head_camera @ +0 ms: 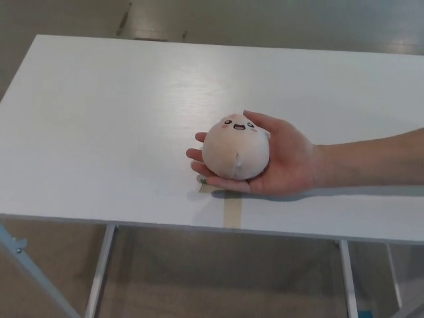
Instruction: Use the left hand to take the pink dumpling toy on a person's hand and put it on the desk.
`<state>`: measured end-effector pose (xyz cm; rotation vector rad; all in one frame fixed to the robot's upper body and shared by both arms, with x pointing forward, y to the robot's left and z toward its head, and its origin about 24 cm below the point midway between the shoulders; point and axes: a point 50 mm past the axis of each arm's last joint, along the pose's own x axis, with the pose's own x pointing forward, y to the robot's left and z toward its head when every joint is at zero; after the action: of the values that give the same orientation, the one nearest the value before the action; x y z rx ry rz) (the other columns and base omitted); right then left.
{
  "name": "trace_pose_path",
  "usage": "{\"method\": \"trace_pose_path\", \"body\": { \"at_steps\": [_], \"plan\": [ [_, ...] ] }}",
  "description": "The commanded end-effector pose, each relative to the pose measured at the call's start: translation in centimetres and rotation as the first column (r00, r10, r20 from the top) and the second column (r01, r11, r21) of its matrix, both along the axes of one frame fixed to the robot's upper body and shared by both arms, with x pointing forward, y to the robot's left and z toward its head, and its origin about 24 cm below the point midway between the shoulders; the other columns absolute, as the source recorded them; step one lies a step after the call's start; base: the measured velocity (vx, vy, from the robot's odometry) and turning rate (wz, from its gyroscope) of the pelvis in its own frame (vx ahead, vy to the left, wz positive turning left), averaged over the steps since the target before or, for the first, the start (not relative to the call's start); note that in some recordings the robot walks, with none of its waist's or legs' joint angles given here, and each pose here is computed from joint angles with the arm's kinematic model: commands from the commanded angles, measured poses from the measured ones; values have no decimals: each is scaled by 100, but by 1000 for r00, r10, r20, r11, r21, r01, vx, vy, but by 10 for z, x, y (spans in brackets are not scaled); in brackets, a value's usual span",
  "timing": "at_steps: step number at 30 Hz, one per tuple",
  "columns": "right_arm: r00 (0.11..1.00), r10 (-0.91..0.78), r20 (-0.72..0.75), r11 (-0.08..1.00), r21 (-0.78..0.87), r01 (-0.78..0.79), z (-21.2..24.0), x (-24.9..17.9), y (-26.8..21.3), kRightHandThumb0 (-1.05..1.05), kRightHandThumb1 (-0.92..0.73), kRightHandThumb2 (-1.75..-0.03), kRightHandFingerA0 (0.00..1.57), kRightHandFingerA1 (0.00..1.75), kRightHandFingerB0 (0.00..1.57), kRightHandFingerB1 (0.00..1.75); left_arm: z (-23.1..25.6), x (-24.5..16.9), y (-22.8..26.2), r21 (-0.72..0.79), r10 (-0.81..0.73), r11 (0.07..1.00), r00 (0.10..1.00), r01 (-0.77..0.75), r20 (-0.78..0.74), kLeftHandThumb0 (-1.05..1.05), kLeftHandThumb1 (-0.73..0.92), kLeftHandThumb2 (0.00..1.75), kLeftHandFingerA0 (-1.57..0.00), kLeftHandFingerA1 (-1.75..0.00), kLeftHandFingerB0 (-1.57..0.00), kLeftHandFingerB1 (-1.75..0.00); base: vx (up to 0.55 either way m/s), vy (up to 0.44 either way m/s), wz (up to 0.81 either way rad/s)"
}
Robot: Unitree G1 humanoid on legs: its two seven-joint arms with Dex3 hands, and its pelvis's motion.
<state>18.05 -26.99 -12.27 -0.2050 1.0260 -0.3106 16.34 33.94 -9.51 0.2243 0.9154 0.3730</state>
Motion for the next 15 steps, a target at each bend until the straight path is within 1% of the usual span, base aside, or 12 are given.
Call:
{"method": "trace_pose_path", "body": {
  "at_steps": [1,4,7,8,9,10,11,12,15],
  "plan": [
    [1000,-2,-12,1000,3,2,-1,-2,-2,-19,-68,-60,69,46,54,42,1,-1,2,2,-3,1000,1000,3,3,-21,56,56,-75,-47,-47,-38,0,0,0],
    [1000,1,-9,1000,5,-1,-1,-2,-1,-20,-68,-60,68,46,54,42,3,2,1,18,-32,999,999,32,18,-21,56,56,-75,-47,-47,-38,0,0,0],
    [1000,-3,-5,1000,13,3,0,0,1,-20,-68,-60,68,46,53,42,10,10,1,45,-97,995,992,93,81,-22,55,56,-74,-47,-48,-39,0,0,0],
    [1000,-2,-4,1000,11,2,0,1,0,-20,-68,-60,68,46,53,42,14,15,0,56,-127,991,984,121,124,-22,54,56,-74,-48,-48,-39,0,0,0],
    [1000,-3,-3,1000,12,3,0,1,0,-20,-69,-60,68,46,52,42,17,16,0,65,-165,985,974,157,153,-26,53,56,-70,-47,-49,-39,0,0,0],
    [1000,-4,-4,1000,13,4,0,0,-1,-20,-69,-60,68,46,52,42,22,17,0,73,-224,974,955,214,194,-36,45,66,-61,-52,-44,-46,0,0,0],
    [1000,-3,-5,1000,12,3,0,-1,-1,-20,-69,-60,68,46,52,42,27,16,0,65,-268,963,935,260,231,-39,44,66,-53,-50,-41,-45,0,0,0],
    [1000,-3,-6,1000,12,3,0,-1,-2,-20,-69,-60,68,46,52,42,29,16,1,59,-284,959,927,279,246,-39,44,66,-53,-50,-41,-45,0,0,0],
    [1000,-2,-10,1000,7,2,0,-1,-2,-20,-69,-61,68,46,52,42,50,8,5,22,-367,923,862,385,349,-47,42,67,-35,-45,-30,-41,0,0,0]
  ]
}}
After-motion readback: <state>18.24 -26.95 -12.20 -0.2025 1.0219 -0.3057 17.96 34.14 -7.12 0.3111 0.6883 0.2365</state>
